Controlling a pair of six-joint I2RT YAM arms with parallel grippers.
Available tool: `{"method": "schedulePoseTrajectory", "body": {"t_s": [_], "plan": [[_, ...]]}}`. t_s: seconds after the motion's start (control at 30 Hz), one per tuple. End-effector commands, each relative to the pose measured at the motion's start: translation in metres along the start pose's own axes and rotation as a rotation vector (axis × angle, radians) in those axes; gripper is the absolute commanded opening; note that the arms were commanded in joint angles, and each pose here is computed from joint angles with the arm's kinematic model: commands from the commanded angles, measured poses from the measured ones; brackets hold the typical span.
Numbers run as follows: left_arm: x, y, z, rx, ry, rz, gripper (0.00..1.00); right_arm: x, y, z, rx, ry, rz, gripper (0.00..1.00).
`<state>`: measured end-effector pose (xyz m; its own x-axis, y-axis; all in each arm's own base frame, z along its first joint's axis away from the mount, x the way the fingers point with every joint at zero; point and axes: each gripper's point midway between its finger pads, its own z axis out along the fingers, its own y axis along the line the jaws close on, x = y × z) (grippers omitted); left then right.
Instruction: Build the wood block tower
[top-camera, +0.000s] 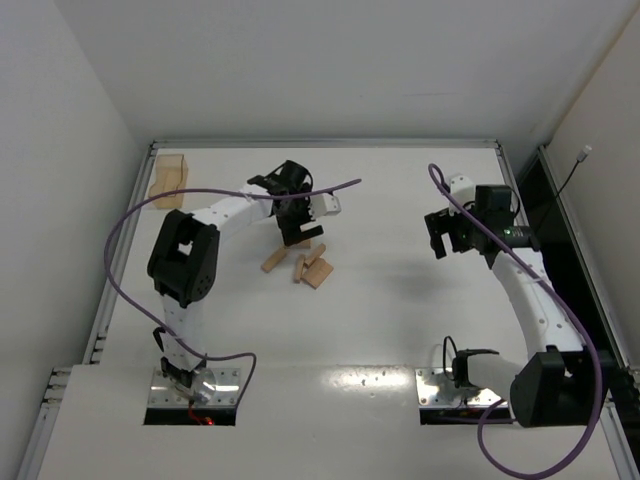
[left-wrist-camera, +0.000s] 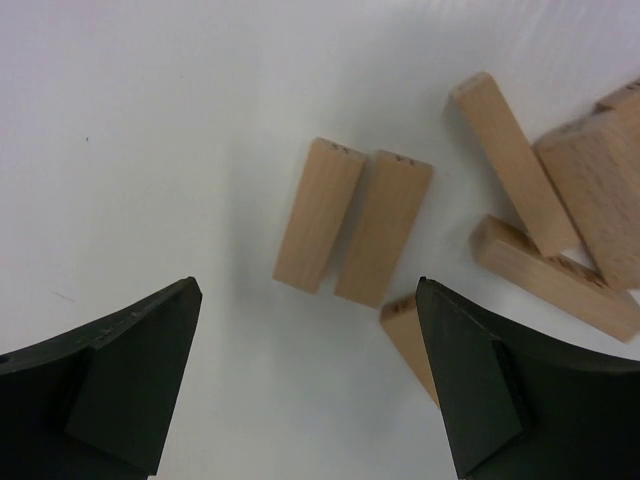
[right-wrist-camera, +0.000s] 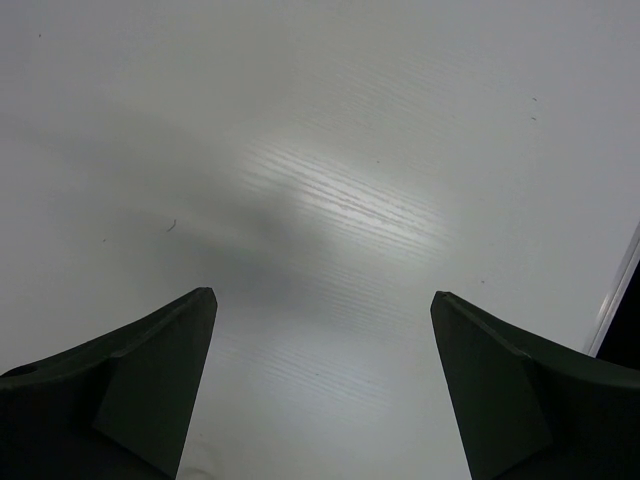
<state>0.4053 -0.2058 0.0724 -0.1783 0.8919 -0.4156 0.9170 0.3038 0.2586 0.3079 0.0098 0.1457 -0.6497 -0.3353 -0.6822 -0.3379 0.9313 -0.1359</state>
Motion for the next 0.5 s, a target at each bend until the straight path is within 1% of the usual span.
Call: {"method": "schedulePoseTrajectory", "body": {"t_s": [0.0, 0.07, 0.13, 0.17, 0.3, 0.47], "plan": [[-0.005, 0.024, 0.011, -0.029, -0.019, 0.050, 0.87, -0.008, -0.001, -0.004, -0.001, -0.041, 0.006, 0.86], [-0.003, 0.029, 0.016, -0.028, -0.013, 0.041, 0.87, -0.007, -0.003, -0.004, 0.005, -0.040, 0.012, 0.86], [0.001, 0.027, 0.026, -0.013, 0.000, 0.038, 0.84, -0.004, -0.001, -0.002, -0.006, -0.035, 0.014, 0.86], [-0.003, 0.031, 0.024, -0.023, -0.008, 0.040, 0.84, -0.004, -0.001, -0.002, -0.006, -0.035, 0.014, 0.86], [0.005, 0.027, 0.036, 0.013, 0.001, 0.026, 0.82, -0.003, -0.003, -0.003, 0.000, -0.033, 0.020, 0.86], [0.011, 0.029, 0.047, 0.014, 0.009, 0.007, 0.70, -0.001, -0.003, -0.001, -0.003, -0.025, 0.022, 0.86]]}}
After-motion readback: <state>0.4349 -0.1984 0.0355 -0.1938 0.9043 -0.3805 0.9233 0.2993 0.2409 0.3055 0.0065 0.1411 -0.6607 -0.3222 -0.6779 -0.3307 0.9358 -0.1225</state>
